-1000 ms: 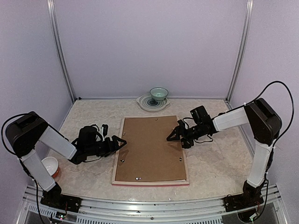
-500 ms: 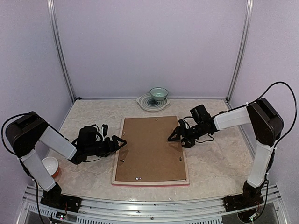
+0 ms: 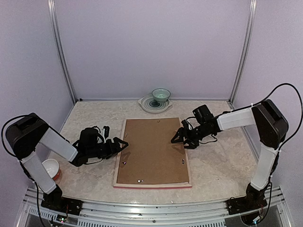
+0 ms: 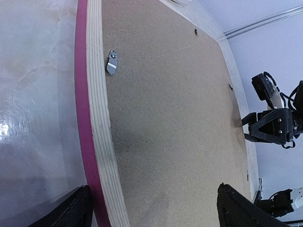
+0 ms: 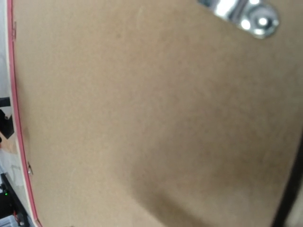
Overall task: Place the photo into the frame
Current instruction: Place the backboard on the frame body.
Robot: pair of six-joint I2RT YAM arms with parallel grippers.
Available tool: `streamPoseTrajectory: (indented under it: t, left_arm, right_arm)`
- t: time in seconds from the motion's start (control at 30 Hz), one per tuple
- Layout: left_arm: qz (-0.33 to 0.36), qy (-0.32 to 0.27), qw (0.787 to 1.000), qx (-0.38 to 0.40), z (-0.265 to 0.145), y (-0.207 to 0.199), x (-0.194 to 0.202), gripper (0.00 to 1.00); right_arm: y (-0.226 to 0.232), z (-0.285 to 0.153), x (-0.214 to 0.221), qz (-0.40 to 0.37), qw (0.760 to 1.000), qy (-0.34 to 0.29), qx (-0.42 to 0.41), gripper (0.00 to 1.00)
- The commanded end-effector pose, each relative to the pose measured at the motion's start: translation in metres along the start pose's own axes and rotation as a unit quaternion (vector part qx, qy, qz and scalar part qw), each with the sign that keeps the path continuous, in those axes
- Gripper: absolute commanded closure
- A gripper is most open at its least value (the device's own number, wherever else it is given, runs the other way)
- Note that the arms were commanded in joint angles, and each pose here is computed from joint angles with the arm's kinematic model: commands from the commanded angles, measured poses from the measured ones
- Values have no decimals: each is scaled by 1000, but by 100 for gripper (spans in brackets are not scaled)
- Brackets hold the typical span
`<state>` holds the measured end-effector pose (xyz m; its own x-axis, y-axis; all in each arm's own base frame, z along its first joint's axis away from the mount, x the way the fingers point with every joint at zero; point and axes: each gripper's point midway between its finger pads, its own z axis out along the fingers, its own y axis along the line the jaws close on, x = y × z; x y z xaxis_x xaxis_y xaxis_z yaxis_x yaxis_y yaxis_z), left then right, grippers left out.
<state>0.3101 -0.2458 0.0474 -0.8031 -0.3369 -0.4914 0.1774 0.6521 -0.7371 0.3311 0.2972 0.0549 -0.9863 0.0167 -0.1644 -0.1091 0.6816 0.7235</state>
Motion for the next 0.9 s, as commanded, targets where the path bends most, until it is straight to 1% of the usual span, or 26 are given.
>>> streamPoseTrajectory:
  t: [0.0,0.4,0.87]
  left_arm:
    - [-11,38,999,-13,2,8,19,10]
    - [-15,40,999,-12,2,10,23,11]
    - [-17,42,999,-11,1,13,27,11]
  right_arm:
    - [17,-12,-10,-29,999,-23,2,31]
    - [18,-17,-12,-44,998,-33,24,31]
    - [28,-4,-7,-64,997,-19,31,31]
